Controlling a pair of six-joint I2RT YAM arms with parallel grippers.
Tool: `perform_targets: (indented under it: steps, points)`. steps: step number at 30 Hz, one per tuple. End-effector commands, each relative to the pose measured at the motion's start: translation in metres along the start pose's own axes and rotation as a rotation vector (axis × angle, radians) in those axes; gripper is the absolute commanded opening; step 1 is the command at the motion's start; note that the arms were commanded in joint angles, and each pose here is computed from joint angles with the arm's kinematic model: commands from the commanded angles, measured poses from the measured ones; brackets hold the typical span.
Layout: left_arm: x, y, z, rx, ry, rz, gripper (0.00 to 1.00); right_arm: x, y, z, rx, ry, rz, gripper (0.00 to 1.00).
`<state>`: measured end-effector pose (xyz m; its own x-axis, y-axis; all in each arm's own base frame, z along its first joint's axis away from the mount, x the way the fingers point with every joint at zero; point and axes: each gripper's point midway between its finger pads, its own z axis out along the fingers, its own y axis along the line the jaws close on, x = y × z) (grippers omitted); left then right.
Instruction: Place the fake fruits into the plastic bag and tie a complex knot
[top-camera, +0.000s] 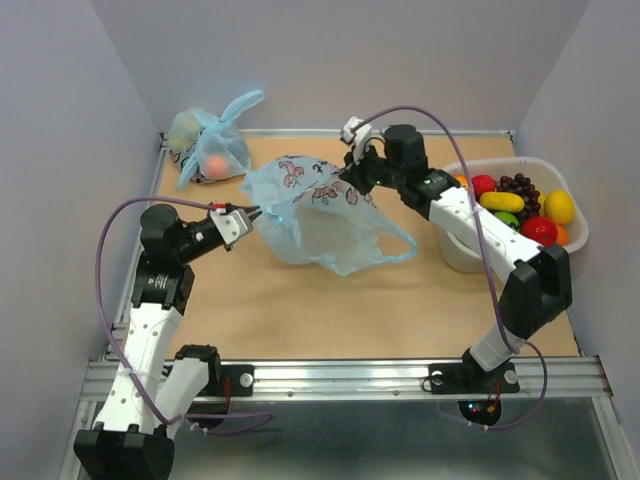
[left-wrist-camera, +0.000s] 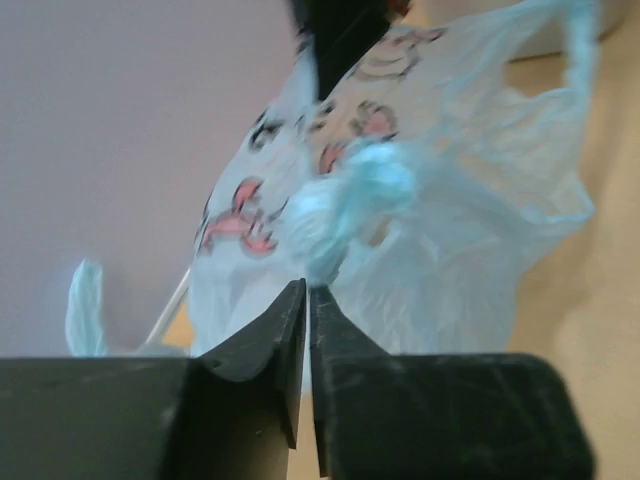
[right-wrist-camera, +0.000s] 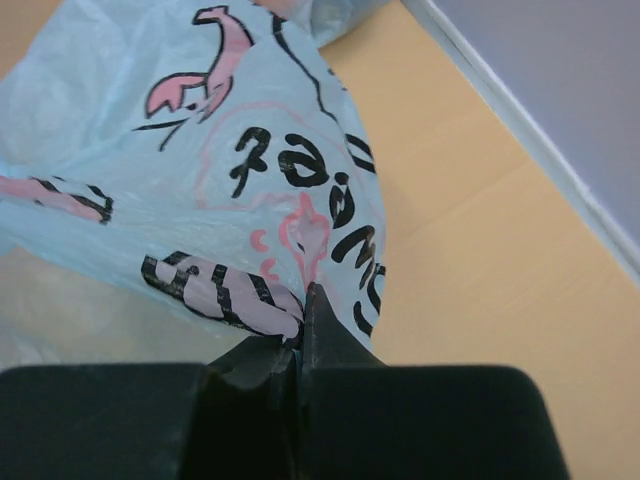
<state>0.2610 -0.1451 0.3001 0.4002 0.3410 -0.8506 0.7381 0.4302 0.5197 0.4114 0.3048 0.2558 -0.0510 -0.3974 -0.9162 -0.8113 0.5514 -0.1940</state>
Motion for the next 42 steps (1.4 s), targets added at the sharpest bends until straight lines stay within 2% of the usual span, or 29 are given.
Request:
perform_targets:
  steps: [1,2,3,4,5,7,8,12,15,17,20,24,27,31,36,37,40,41,42]
  points:
    - [-0.032,0.068,-0.018,-0.345,-0.074,-0.088,0.37,0.016,-0.011,-0.04,0.033,0.08,0.445,0.0]
    - [-0.035,0.077,-0.018,-0.379,-0.086,-0.182,0.44,0.011,0.006,-0.041,-0.03,0.078,0.594,0.0]
    - [-0.036,0.081,-0.02,-0.398,-0.089,-0.238,0.47,0.011,0.014,-0.04,-0.064,0.084,0.656,0.01]
    - [-0.038,0.085,-0.022,-0.422,-0.092,-0.339,0.75,0.015,0.021,-0.04,-0.085,0.092,0.714,0.0]
    - [-0.036,0.084,-0.022,-0.424,-0.09,-0.403,0.86,0.011,0.027,-0.039,-0.104,0.088,0.803,0.0]
    - [-0.034,0.074,-0.023,-0.408,-0.084,-0.493,0.89,0.004,0.035,-0.04,-0.152,0.074,0.86,0.0]
    - [-0.035,0.06,-0.025,-0.38,-0.084,-0.564,0.99,-0.003,0.032,-0.04,-0.152,0.059,0.904,0.01]
    - [-0.017,0.026,-0.031,-0.369,-0.059,-0.699,0.99,-0.028,0.022,-0.041,-0.158,0.011,1.033,0.0]
    - [0.01,0.003,-0.027,-0.365,-0.03,-0.905,0.99,-0.035,0.019,-0.038,-0.173,-0.005,1.195,0.0]
    - [0.032,0.005,-0.03,-0.474,-0.004,-1.046,0.99,-0.037,0.021,-0.034,-0.196,-0.023,1.288,0.0]
    - [0.061,0.0,-0.03,-0.537,0.065,-1.142,0.99,-0.038,0.017,-0.027,-0.187,-0.03,1.467,0.01]
    - [0.057,-0.017,-0.026,-0.469,0.027,-1.214,0.99,-0.057,0.0,-0.021,-0.16,-0.095,1.567,0.01]
    - [0.043,-0.025,-0.025,-0.426,-0.041,-1.175,0.99,-0.076,-0.023,-0.014,-0.112,-0.168,1.619,0.0]
    - [0.044,-0.04,-0.016,-0.384,-0.042,-1.199,0.99,-0.076,-0.046,-0.002,-0.032,-0.222,1.7,0.0]
    - [0.05,-0.055,0.015,-0.396,-0.01,-1.244,0.99,-0.056,-0.048,0.02,0.026,-0.187,1.76,0.0]
    - [0.039,-0.056,0.025,-0.371,-0.042,-1.236,0.99,-0.049,-0.047,0.026,0.039,-0.176,1.77,0.0]
    - [0.053,-0.06,0.051,-0.397,0.022,-1.259,0.99,-0.046,-0.045,0.031,0.039,-0.166,1.779,0.0]
    - [0.046,-0.053,0.06,-0.414,-0.005,-1.261,0.99,-0.045,-0.045,0.033,0.04,-0.161,1.782,0.0]
    - [0.064,-0.056,0.071,-0.441,0.054,-1.283,0.99,-0.045,-0.045,0.034,0.038,-0.16,1.782,0.0]
